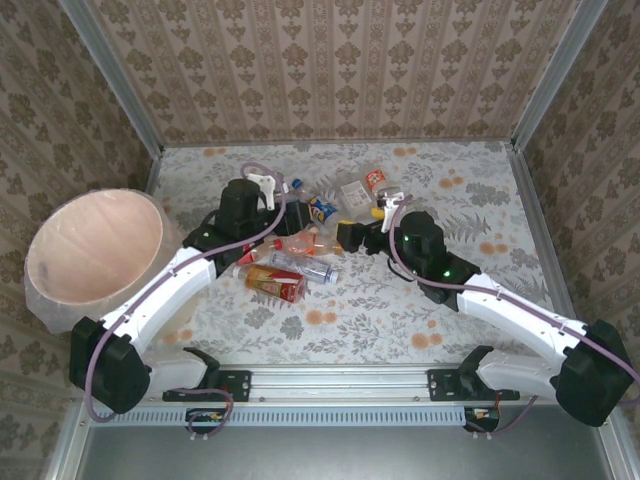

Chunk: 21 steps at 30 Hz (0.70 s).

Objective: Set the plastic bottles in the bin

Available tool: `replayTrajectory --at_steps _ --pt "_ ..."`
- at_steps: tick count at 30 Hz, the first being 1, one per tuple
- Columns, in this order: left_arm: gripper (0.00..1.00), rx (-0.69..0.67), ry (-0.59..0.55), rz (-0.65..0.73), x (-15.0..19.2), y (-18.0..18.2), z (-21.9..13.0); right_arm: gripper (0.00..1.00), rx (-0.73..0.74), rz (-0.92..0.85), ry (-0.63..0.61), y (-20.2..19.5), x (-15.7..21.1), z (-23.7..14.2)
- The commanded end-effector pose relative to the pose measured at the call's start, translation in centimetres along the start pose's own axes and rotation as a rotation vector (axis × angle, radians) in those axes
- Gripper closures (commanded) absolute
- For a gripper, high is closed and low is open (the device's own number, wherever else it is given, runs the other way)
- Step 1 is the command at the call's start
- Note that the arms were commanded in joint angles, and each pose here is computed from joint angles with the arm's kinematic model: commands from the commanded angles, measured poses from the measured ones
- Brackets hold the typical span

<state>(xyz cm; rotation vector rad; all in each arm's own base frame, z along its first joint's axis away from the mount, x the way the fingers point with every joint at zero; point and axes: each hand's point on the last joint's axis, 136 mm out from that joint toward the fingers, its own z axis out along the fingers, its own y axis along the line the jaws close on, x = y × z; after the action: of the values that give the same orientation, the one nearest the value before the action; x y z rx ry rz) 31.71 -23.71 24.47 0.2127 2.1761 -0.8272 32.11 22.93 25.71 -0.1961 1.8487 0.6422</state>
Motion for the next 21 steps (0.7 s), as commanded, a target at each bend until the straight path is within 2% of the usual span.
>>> replayTrajectory --at_steps 1,5,11,21 --pt "0.48 -0.047 -0.088 0.03 -3.4 0.1 -3.0 0.0 0.243 0.04 -0.063 -4.7 -0.3 -1.0" --pt "0.48 -0.144 -0.12 0.055 -5.3 1.2 -5.9 0.0 0.349 0.09 -0.064 -7.2 0.5 -1.5" --pt "0.5 -0.192 -0.153 0.063 -7.3 1.8 -9.6 0.0 0.359 0.126 -0.092 -8.2 0.7 -1.6" --pt "0.5 -0.37 -0.25 0.19 -10.6 1.8 -17.0 0.0 0.38 0.163 -0.103 -9.2 0.7 -1.4"
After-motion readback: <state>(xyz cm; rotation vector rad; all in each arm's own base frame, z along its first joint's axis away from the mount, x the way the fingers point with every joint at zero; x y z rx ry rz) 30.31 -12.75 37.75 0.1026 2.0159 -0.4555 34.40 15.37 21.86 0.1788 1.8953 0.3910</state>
